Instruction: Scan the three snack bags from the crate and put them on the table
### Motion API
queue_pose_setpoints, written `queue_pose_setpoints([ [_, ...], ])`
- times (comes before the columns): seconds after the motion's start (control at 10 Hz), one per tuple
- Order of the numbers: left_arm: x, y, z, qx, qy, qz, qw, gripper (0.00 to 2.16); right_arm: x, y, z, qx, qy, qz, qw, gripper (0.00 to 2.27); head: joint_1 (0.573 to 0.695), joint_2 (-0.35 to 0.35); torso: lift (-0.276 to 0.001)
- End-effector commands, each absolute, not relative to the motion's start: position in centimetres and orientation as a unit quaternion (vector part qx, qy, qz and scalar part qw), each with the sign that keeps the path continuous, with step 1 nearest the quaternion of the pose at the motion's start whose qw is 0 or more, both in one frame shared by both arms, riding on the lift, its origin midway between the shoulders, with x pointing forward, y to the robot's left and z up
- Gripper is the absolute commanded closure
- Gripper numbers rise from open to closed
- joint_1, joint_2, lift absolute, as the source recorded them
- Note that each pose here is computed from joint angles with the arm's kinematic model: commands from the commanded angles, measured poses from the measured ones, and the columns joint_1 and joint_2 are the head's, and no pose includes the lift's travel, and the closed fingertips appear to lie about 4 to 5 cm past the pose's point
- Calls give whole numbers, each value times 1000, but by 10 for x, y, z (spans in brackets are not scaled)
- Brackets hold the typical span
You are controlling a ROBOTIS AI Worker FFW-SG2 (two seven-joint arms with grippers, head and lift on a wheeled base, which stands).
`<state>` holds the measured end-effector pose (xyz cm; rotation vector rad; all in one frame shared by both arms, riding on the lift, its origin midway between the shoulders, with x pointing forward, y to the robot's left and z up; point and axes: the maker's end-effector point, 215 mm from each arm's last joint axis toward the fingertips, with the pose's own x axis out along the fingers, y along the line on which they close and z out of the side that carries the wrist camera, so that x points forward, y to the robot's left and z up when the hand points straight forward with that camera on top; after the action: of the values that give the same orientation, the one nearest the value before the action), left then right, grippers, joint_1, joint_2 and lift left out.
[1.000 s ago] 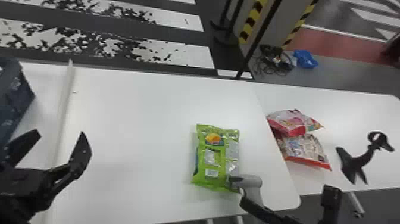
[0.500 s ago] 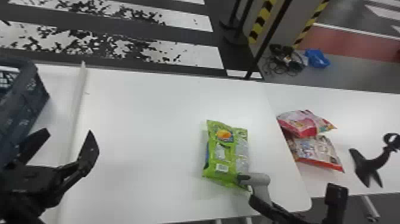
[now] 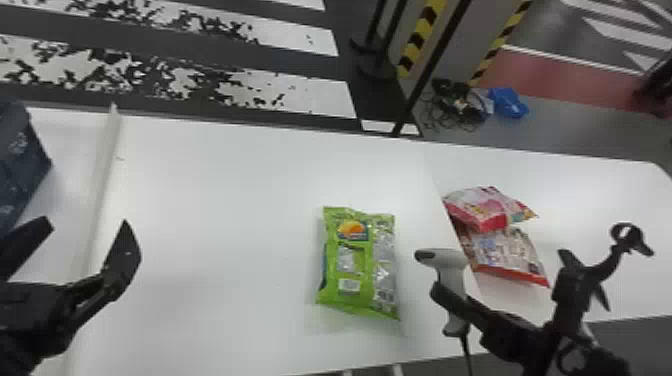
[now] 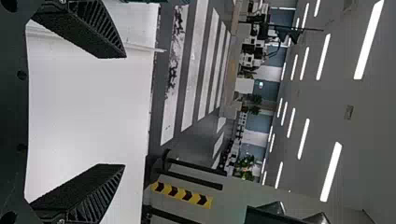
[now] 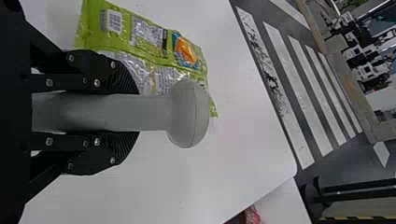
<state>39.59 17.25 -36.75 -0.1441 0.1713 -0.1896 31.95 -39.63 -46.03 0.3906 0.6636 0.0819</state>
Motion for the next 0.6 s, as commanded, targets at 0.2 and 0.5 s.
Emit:
queue_pose_setpoints([
  [0.2,398,167,-372,-66,96,-102,988,26,381,-455,-453,137,255,-7,957,2240,695,-350,-94],
  [0.5,397,168,-376,-59,106,-105,987,26,404,-471,-489,111,245,-14,963,2240,695,-350,-94],
])
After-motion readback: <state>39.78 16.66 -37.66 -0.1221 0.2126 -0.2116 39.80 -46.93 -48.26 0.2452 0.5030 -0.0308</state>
